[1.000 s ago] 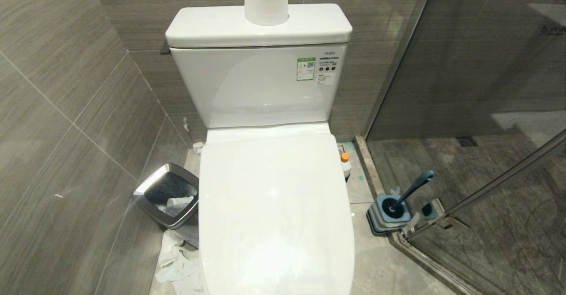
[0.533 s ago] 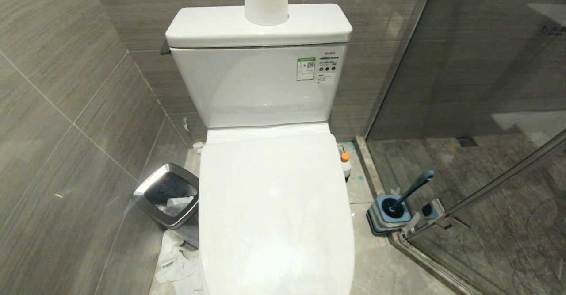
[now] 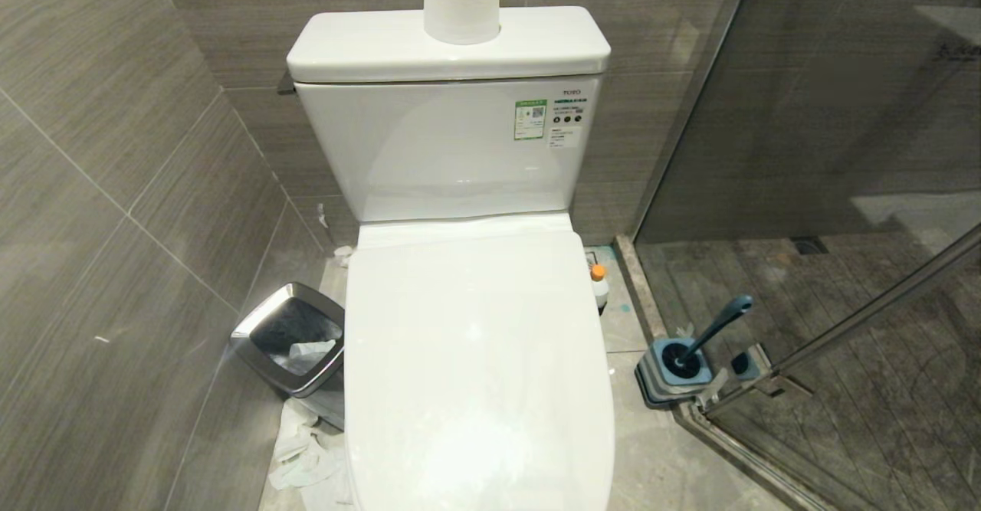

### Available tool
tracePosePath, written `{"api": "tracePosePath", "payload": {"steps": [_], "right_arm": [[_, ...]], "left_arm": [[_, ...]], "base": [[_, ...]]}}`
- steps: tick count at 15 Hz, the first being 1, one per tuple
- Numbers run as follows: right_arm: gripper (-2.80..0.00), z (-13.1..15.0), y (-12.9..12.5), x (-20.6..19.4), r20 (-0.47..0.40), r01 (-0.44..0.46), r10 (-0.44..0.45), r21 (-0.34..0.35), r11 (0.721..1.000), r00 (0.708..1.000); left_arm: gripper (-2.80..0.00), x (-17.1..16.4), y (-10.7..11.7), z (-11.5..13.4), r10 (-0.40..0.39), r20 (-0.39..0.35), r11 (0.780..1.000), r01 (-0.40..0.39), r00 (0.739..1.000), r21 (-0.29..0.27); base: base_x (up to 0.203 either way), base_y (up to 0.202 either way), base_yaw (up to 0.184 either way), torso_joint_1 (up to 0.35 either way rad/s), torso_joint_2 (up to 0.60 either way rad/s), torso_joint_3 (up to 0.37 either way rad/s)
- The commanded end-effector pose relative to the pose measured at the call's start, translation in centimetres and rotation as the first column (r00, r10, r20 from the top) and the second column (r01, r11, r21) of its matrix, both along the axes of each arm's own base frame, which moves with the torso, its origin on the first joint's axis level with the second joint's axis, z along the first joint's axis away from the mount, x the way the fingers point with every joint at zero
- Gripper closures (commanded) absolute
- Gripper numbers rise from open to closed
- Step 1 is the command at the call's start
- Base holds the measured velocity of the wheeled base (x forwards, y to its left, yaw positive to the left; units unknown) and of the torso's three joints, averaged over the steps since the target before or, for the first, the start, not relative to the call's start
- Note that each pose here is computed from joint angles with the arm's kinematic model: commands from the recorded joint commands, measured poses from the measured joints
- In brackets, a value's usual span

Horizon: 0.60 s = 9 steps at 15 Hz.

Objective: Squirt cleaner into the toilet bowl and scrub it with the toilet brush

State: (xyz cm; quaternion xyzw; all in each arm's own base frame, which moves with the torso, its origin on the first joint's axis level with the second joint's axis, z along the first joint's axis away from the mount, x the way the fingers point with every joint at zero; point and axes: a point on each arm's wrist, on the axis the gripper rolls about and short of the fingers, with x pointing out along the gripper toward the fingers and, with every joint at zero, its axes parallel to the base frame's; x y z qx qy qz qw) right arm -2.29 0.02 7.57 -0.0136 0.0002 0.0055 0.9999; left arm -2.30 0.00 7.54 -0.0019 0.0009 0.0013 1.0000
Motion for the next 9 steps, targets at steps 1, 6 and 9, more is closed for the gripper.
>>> {"api": "tracePosePath", "payload": {"steps": [1,6,9], "right_arm": [[0.0,-0.01,0.0,0.01,-0.002,-0.001,0.001,0.0,1.0,1.0],[0.0,0.01,0.0,0.01,-0.001,-0.001,0.001,0.0,1.0,1.0],[0.0,-0.01,0.0,0.01,-0.002,-0.001,0.001,0.0,1.0,1.0]], "left_arm": [[0.0,0.0,0.0,0.02,0.001,-0.001,1.0,-0.001,1.0,-0.001],[0.0,0.01,0.0,0.01,0.002,-0.001,1.0,-0.002,1.0,0.0],[0.0,0.01,0.0,0.01,0.002,-0.001,1.0,-0.002,1.0,-0.001]], "base": [[0.0,0.0,0.0,0.0,0.0,0.0],[0.0,0.0,0.0,0.0,0.0,0.0],[0.0,0.0,0.0,0.0,0.0,0.0]]}}
